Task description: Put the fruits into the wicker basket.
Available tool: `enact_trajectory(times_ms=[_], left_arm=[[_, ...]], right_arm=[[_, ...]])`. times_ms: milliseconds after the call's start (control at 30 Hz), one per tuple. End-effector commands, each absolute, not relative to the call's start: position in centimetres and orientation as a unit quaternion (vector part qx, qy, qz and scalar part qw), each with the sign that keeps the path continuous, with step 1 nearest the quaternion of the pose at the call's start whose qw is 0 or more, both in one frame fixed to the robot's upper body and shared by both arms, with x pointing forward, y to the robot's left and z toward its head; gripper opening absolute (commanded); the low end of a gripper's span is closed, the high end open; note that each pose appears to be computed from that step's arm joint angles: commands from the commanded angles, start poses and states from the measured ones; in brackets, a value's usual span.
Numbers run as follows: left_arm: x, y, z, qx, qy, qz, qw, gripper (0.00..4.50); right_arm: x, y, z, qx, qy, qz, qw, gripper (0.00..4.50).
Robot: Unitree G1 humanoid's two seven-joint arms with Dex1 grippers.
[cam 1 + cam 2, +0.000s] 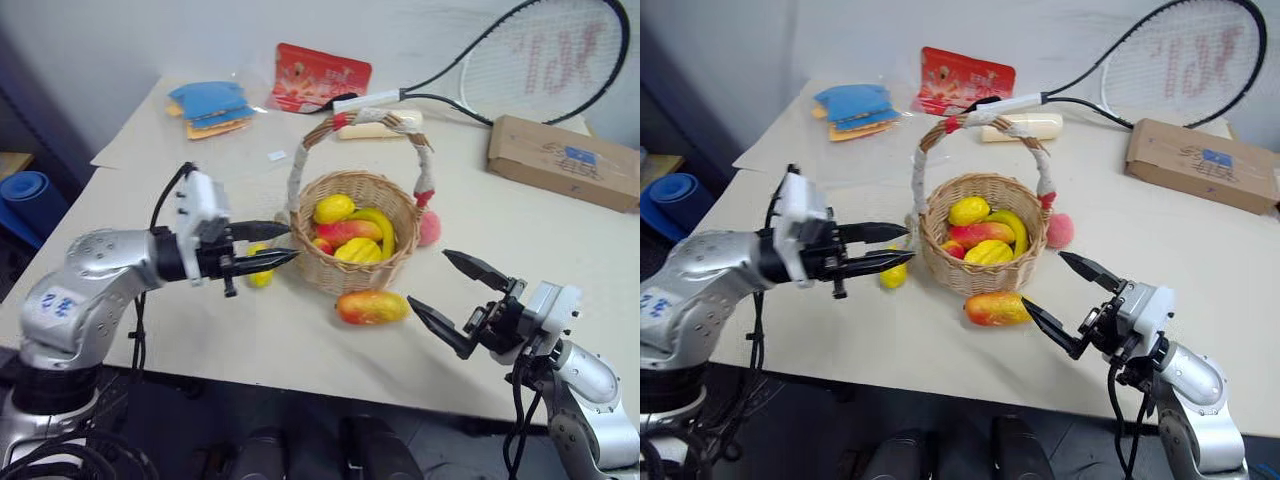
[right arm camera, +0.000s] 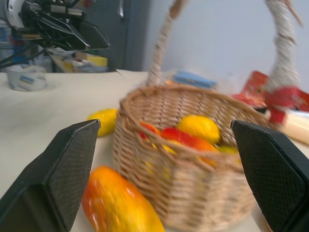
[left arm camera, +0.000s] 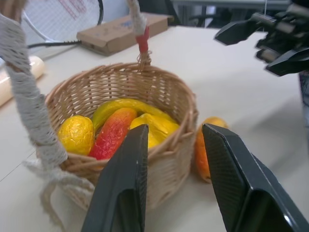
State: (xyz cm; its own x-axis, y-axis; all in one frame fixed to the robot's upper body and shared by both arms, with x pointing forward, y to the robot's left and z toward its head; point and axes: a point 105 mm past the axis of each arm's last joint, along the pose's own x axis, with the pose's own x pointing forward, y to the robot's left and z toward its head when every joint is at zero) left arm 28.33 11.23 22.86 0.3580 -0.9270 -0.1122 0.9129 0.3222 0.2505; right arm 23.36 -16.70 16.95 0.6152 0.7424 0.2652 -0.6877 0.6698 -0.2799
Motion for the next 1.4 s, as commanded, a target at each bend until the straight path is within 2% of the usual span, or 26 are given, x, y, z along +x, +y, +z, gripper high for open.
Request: enact_trajectory(times_ms=[33, 67, 133, 167, 333, 433, 567, 633, 700, 833, 1100, 1300, 1400], left_arm=[[27.2, 12.3, 23.7, 0.150, -0.067, -0.569, 0.806, 1.82], [27.1, 12.9, 23.5, 0.156, -0.068, -0.562, 0.809, 2.21], [26.9, 14.5, 22.9, 0.160, -0.053, -0.546, 0.821, 2.68], [26.8, 15.5, 22.5, 0.160, -0.046, -0.529, 0.832, 2.85], [26.3, 21.9, 20.2, 0.147, -0.005, -0.418, 0.896, 4.42], [25.9, 26.8, 18.2, 0.131, 0.026, -0.326, 0.936, 4.49], [25.0, 31.4, 17.0, 0.131, 0.043, -0.230, 0.963, 4.49], [24.3, 32.6, 16.4, 0.129, 0.069, -0.206, 0.968, 4.49], [23.6, 33.0, 15.9, 0.070, 0.099, -0.205, 0.971, 4.49], [24.4, 29.4, 16.8, 0.009, 0.101, -0.279, 0.955, 4.49], [30.2, 23.3, 17.5, -0.086, 0.141, -0.314, 0.935, 4.49], [34.1, 20.5, 15.0, -0.074, 0.199, -0.299, 0.930, 4.49], [34.3, 19.2, 13.6, -0.067, 0.239, -0.315, 0.916, 4.49]], right_arm=[[22.9, -17.5, 17.5, -0.096, -0.192, 0.389, 0.896, 4.50], [22.9, -17.4, 17.4, -0.097, -0.190, 0.391, 0.895, 4.50], [22.9, -17.2, 17.4, -0.095, -0.193, 0.395, 0.893, 4.50], [22.9, -16.9, 17.5, -0.094, -0.197, 0.403, 0.889, 4.50], [23.1, -15.5, 17.8, -0.094, -0.215, 0.441, 0.866, 4.50], [23.2, -14.9, 17.7, -0.098, -0.224, 0.463, 0.852, 4.50], [23.0, -14.1, 16.8, -0.116, -0.227, 0.492, 0.833, 4.50], [22.7, -13.8, 16.2, -0.133, -0.228, 0.509, 0.819, 4.50], [21.9, -13.3, 15.3, -0.146, -0.234, 0.532, 0.801, 4.50], [21.6, -13.4, 14.8, -0.146, -0.243, 0.538, 0.794, 4.50], [21.3, -14.3, 14.0, -0.140, -0.236, 0.532, 0.801, 4.50], [21.0, -14.2, 13.8, -0.138, -0.234, 0.532, 0.802, 4.50], [21.1, -14.5, 13.7, -0.139, -0.233, 0.527, 0.805, 4.50]])
